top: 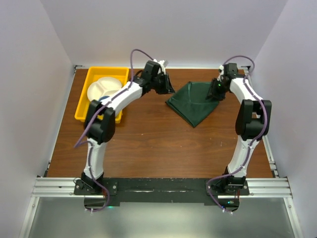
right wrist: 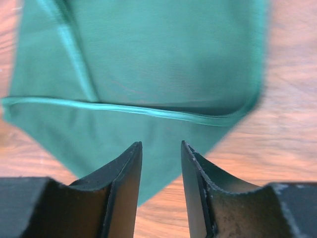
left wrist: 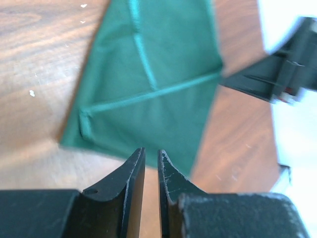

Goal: Fold the napkin, place the utensils inside, and roll it up
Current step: Fold the napkin

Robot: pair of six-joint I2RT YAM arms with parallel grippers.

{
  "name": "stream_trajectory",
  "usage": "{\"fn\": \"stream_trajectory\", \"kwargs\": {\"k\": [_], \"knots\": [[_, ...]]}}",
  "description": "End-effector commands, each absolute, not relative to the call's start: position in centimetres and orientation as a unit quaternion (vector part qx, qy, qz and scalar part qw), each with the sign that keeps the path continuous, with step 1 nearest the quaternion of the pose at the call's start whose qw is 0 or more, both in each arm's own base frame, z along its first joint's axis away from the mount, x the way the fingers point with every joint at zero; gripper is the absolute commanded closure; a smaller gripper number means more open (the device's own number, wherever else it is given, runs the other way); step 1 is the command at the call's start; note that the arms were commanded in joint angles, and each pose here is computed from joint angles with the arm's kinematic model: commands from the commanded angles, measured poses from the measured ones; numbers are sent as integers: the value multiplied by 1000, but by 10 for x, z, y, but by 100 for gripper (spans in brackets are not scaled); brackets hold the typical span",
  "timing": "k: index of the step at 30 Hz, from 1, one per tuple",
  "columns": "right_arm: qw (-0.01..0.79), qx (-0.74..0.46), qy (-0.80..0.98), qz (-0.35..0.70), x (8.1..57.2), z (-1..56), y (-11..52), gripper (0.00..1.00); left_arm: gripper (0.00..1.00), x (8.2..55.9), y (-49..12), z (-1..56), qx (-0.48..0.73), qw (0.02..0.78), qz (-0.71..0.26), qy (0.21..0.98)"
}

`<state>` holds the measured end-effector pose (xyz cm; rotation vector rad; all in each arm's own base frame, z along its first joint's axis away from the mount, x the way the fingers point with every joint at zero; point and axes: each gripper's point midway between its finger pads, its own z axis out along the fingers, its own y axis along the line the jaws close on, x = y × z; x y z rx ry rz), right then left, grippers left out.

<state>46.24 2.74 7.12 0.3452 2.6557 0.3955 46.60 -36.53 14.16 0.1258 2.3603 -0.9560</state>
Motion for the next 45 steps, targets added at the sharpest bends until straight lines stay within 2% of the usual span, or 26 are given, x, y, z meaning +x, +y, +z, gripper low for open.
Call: {"fn": "stream_trajectory", "kwargs": {"k": [1,3,4,6,7,13,17,23,30,39,42,45], "knots": [[246,57,959,129,476,105,72,61,79,417,-341,203,72,292,-375,877],[250,36,960,122,480,105,91,63,78,388,-327,211,82,290,-379,875],[254,34,958,125,483,106,96,65,78,371,-318,193,84,274,-368,884],[251,31,958,137,489,100,111,68,78,350,-304,215,91,294,-373,876],[246,29,959,136,490,96,115,69,77,338,-294,201,90,283,-362,883],[234,-6,969,80,490,72,145,71,77,299,-261,217,99,301,-336,887],[236,-10,971,46,486,64,147,81,76,291,-255,224,95,310,-338,884],[217,-25,975,36,473,42,151,85,76,297,-260,230,94,316,-346,878],[177,-39,982,51,440,8,160,85,76,301,-267,237,94,316,-363,871],[148,-52,985,75,394,-1,191,85,76,296,-267,237,92,315,-371,869],[147,-42,984,91,382,9,205,84,77,295,-267,234,92,312,-371,870],[170,-44,980,91,389,34,210,77,77,294,-265,230,89,309,-369,872]]}}
